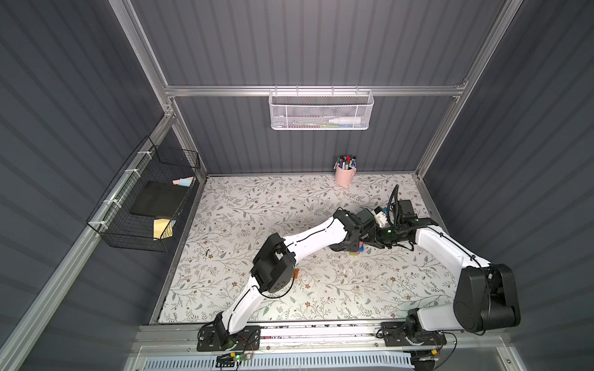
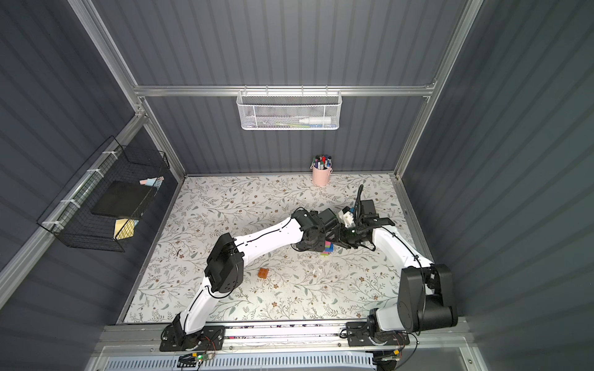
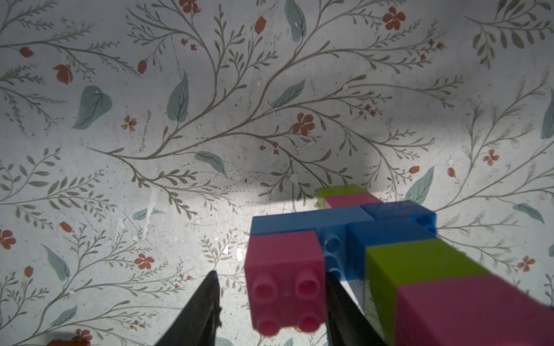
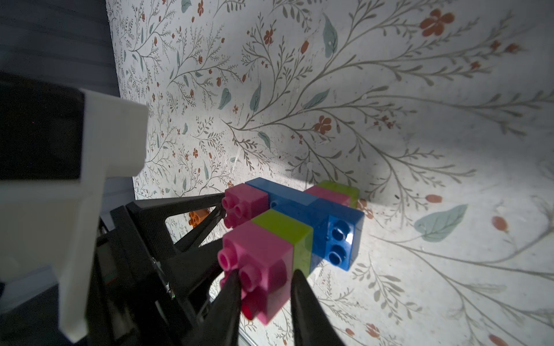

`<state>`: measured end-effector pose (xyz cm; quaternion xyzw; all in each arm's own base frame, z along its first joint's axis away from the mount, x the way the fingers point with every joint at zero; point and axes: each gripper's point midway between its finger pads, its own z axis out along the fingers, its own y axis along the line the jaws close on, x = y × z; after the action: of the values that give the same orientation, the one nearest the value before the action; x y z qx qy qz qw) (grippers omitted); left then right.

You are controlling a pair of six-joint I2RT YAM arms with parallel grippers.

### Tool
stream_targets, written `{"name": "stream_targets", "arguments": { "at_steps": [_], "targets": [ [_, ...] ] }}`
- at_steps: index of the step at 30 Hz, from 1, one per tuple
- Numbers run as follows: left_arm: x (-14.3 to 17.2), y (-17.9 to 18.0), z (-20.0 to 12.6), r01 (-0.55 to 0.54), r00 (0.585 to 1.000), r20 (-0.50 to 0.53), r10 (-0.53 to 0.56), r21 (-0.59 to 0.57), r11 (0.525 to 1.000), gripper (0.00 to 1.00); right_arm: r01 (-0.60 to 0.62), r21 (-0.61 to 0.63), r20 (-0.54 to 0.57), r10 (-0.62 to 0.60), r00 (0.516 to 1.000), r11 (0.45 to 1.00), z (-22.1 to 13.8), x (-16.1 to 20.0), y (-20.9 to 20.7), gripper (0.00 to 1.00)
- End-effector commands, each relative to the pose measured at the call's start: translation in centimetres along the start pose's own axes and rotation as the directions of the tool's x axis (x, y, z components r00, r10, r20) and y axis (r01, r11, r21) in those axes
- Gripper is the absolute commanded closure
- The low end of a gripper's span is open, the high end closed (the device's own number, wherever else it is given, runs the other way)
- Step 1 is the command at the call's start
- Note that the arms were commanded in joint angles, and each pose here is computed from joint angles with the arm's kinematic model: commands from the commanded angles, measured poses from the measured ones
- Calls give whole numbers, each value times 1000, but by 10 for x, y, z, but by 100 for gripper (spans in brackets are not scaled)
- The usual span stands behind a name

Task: Assemble the number 4 with lego
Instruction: Assemble the lego brick with the lego brick.

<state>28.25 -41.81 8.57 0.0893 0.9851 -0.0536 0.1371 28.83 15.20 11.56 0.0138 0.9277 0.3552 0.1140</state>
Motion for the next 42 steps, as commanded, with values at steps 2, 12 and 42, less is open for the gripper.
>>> {"name": "stream_targets", "arguments": {
  "at_steps": [2, 12, 42],
  "targets": [
    [-3, -7, -22, -16, 999, 48, 13, 53, 998, 48, -67, 119, -104, 79, 991, 991, 12, 32, -32, 70],
    [-9, -8, -44, -7, 994, 105, -5, 112, 994, 47, -66, 111, -105, 78, 991, 992, 12, 32, -31, 70],
    [-9, 0, -22, -42, 997, 70, 41, 17, 999, 73, -71, 116, -117, 85, 990, 991, 15, 33, -34, 71]
  ]
}}
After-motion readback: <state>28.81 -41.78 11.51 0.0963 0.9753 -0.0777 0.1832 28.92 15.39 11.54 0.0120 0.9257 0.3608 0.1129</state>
